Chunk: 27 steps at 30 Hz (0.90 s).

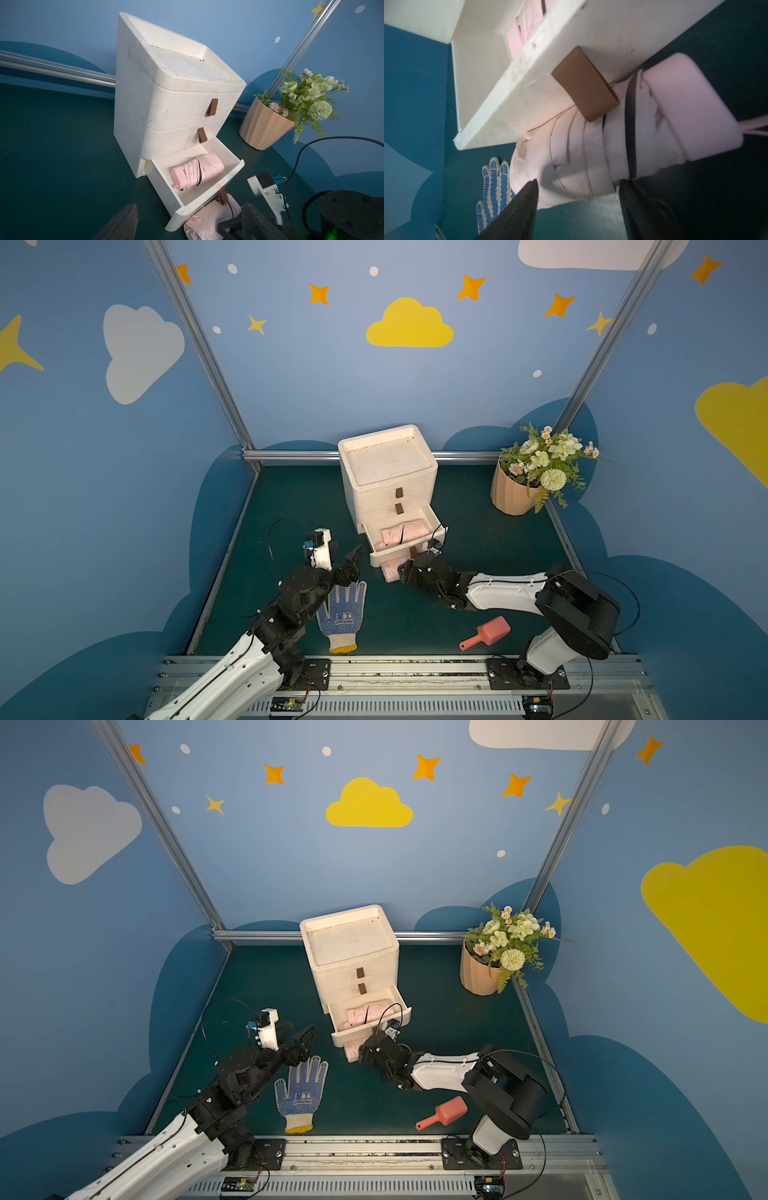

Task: Place the umbrella in the drawer by color
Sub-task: Pick up the umbrella from the center of the board.

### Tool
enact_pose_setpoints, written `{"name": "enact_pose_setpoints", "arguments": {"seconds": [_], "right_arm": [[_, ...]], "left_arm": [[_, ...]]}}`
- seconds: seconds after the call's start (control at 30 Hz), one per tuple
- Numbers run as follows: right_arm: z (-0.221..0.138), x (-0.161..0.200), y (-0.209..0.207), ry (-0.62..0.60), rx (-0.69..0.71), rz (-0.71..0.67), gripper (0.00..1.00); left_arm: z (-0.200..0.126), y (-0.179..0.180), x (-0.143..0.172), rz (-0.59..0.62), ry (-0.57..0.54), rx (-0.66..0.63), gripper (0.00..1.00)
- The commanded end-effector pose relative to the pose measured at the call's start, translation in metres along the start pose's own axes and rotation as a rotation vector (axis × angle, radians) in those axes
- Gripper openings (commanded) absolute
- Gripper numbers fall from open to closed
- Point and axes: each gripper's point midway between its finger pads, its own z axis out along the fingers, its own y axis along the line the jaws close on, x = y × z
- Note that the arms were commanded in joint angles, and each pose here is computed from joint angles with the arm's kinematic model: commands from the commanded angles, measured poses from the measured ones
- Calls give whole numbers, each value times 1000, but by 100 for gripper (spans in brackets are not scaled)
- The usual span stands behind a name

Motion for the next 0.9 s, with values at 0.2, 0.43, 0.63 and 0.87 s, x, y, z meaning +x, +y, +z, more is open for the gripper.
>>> {"name": "enact_pose_setpoints", "arguments": {"seconds": [0.2, 0.43, 0.63, 0.87], "right_arm": [[13, 2, -38, -52, 149, 165, 45], [-15, -13, -67, -174, 199, 216, 0], [-66, -42, -76, -322, 251, 162, 0], [-134, -83, -73, -494, 267, -41, 0]], "left_arm": [[4, -4, -2, -25, 7, 8, 84], [4, -3, -1, -27, 11, 3, 84], [7, -3, 2, -25, 22, 3, 84], [11, -8, 5, -15, 38, 22, 84]]}}
